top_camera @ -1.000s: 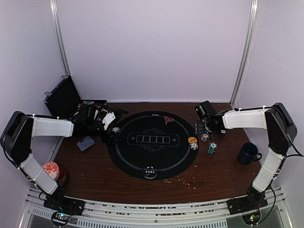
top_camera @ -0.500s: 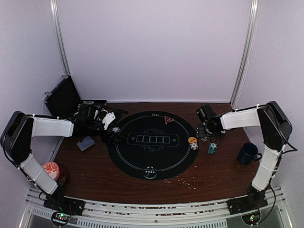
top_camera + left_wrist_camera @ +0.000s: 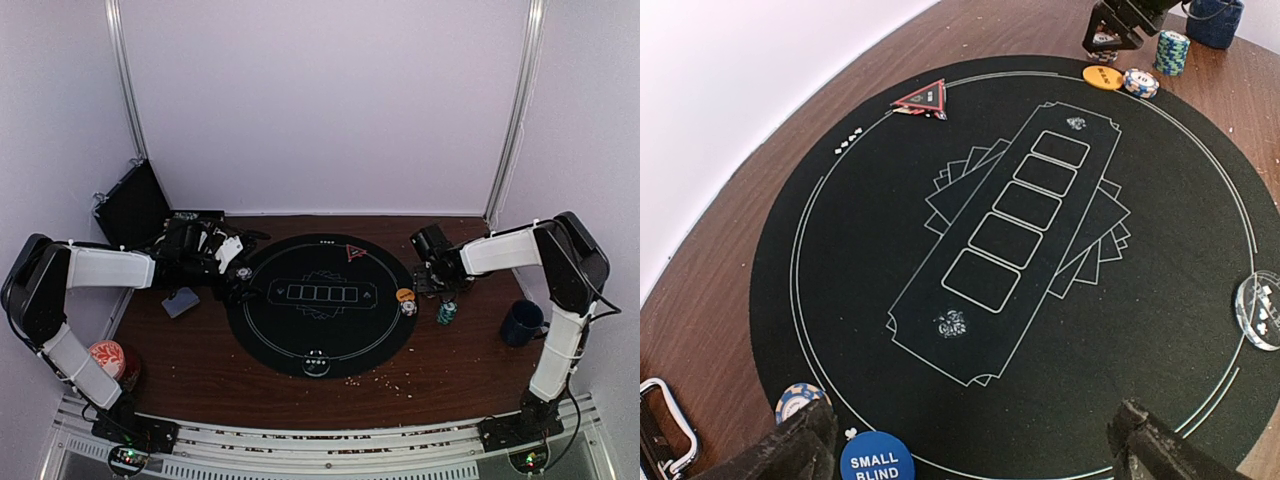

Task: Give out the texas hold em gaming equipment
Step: Pick up the pile of poker chips from the pile of poker chips.

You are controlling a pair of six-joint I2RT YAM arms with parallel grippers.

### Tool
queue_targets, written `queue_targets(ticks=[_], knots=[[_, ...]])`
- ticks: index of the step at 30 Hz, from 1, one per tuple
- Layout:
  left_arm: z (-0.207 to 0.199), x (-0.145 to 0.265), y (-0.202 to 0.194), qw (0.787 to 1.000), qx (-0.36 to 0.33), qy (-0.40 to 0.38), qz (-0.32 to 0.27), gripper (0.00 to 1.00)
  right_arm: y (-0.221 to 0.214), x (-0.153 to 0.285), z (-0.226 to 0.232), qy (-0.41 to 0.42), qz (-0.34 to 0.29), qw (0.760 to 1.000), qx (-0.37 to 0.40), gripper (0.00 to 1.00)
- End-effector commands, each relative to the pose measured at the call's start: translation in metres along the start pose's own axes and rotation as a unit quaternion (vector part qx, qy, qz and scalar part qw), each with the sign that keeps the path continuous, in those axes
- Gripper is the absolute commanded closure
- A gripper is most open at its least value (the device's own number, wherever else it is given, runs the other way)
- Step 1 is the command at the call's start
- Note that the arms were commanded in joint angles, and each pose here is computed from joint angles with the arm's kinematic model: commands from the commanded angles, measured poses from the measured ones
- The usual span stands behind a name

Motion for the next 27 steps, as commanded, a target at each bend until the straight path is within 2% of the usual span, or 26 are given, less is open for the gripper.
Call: queue_targets(ticks=[1, 18, 27], knots=[[0.0042, -0.0020, 0.0042, 1.000, -0.010, 0.006, -0.018, 0.02, -0.0036, -0.0063, -0.0021, -0.004, 0.005, 1.000, -0.003, 0.31], [0.0043, -0.0016, 0.0047, 1.000, -0.010, 0.007, -0.018, 0.02, -0.0052, -0.0081, -0.0016, -0.002, 0.009, 1.000, -0.003, 0.47], [0.0040, -0.0017, 0.0044, 1.000, -0.011, 0.007, -0.018, 0.02, -0.0056, -0.0076, -0.0019, -0.001, 0.009, 1.000, -0.004, 0.52]])
Point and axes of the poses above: each gripper's point midway between its finger pads, its own x axis back along the fingers, its own z axis along the line the jaws close on, y = z × x, the point moved 7 cm from there along x, back along the fingers, and after that the axes turned 8 degrees about -x, right-handed, at the moved point
